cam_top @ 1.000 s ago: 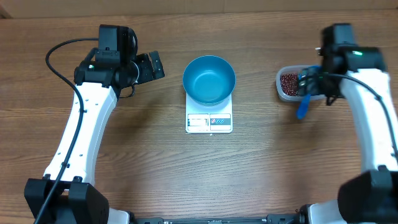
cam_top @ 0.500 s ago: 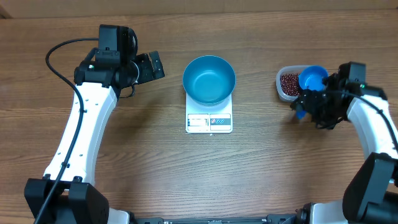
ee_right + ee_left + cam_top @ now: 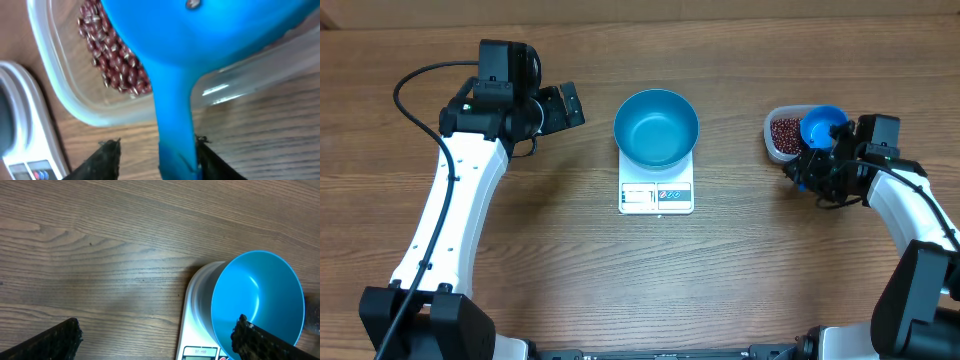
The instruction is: Scoop item into bowl and weigh 150g on scale
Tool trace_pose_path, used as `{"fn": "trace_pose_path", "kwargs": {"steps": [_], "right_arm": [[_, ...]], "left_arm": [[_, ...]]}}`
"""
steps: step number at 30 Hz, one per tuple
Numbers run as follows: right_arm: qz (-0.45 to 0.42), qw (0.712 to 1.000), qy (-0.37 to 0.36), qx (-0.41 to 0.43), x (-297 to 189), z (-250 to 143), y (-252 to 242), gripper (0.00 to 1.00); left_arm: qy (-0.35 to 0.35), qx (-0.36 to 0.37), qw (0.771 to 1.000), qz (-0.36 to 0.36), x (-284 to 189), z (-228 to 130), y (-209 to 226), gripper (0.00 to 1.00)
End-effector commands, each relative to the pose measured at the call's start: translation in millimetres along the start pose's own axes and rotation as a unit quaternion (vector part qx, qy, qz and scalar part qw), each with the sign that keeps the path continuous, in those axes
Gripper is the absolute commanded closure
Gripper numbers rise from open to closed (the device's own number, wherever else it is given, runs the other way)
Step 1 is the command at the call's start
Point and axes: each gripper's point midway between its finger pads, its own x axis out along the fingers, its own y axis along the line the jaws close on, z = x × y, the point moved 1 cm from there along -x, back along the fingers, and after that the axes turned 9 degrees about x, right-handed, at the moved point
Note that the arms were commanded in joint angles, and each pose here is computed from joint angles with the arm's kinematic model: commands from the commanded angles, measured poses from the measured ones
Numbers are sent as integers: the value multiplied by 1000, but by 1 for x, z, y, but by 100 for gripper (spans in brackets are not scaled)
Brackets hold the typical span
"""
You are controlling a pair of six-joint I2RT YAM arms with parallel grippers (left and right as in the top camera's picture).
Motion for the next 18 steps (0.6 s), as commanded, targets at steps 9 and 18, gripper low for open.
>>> {"fn": "trace_pose_path", "kwargs": {"steps": [9, 18], "right_arm": [[3, 1000, -12, -10, 4, 1, -3, 81], [-18, 999, -3, -33, -24, 8, 7, 91]], "left_arm": [[-17, 14, 1000, 2, -9, 9, -1, 0], [-17, 14, 1000, 2, -9, 9, -1, 0]]}}
